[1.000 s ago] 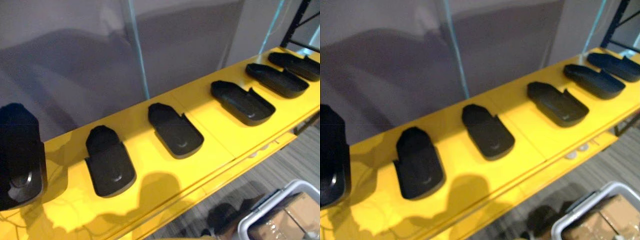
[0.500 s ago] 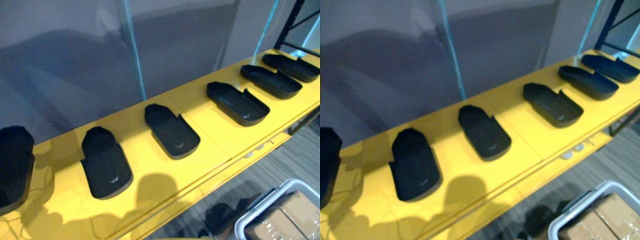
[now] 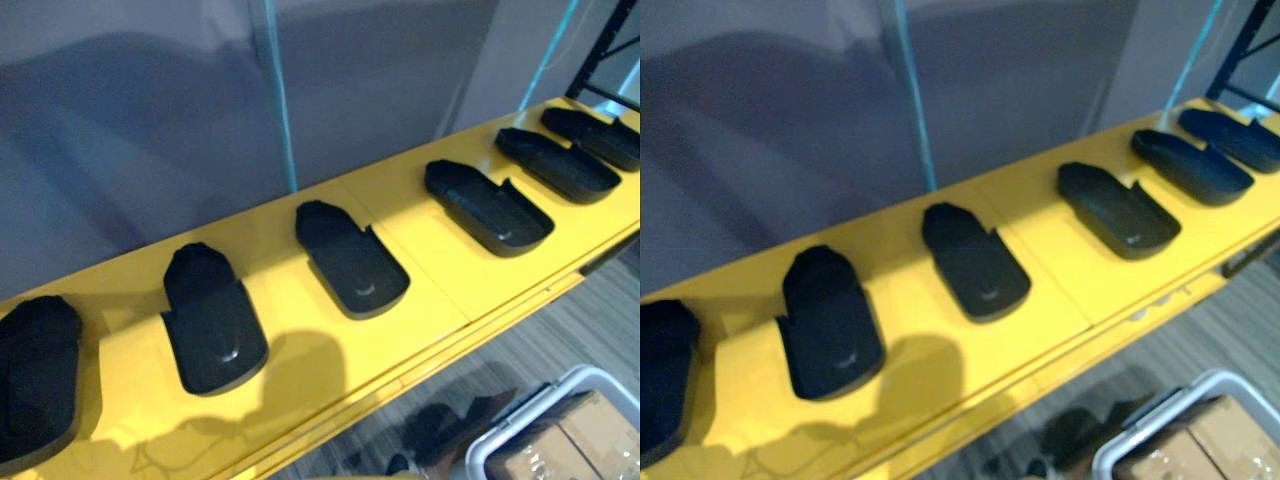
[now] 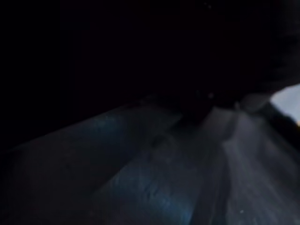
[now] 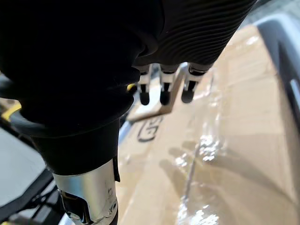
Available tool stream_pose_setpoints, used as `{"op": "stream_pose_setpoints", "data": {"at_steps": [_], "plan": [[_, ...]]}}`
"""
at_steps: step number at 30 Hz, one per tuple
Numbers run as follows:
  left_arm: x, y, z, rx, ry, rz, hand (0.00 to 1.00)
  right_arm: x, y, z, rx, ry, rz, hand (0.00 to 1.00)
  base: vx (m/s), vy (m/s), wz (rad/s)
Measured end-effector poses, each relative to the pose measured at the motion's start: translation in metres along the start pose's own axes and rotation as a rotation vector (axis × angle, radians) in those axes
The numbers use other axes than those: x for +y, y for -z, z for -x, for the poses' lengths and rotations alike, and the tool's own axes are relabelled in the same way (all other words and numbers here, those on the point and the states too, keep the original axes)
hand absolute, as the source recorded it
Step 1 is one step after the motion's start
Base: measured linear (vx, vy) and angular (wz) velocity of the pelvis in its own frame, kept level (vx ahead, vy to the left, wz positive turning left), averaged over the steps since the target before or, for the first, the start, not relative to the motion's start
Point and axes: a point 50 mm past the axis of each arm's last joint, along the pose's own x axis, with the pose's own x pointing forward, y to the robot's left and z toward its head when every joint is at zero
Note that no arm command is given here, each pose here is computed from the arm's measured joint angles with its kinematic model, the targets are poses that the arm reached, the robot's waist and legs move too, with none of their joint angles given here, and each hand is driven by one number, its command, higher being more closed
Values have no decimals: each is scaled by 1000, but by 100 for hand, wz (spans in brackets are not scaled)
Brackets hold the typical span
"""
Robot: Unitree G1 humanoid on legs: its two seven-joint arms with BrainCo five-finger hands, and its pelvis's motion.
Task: Walk over and take plastic housings, then place them on the shelf
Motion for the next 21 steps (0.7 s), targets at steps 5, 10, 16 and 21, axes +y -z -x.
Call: {"op": "stream_pose_setpoints", "data": {"at_steps": [5, 10, 16, 21], "plan": [[-13, -1, 1, -33, -24, -15, 100, -8, -21, -13, -62, 10, -6, 0, -36, 3, 8], [-15, -1, 2, -40, -42, -35, 0, -6, -31, -16, -86, -6, -12, 0, 0, 0, 0], [-20, 7, 4, -9, -59, -97, 0, 1, -36, -14, -95, -31, -23, 0, 0, 0, 0], [-27, 11, 3, 12, -115, -76, 0, -1, -40, -16, -112, -32, -28, 0, -18, 6, 1]]}}
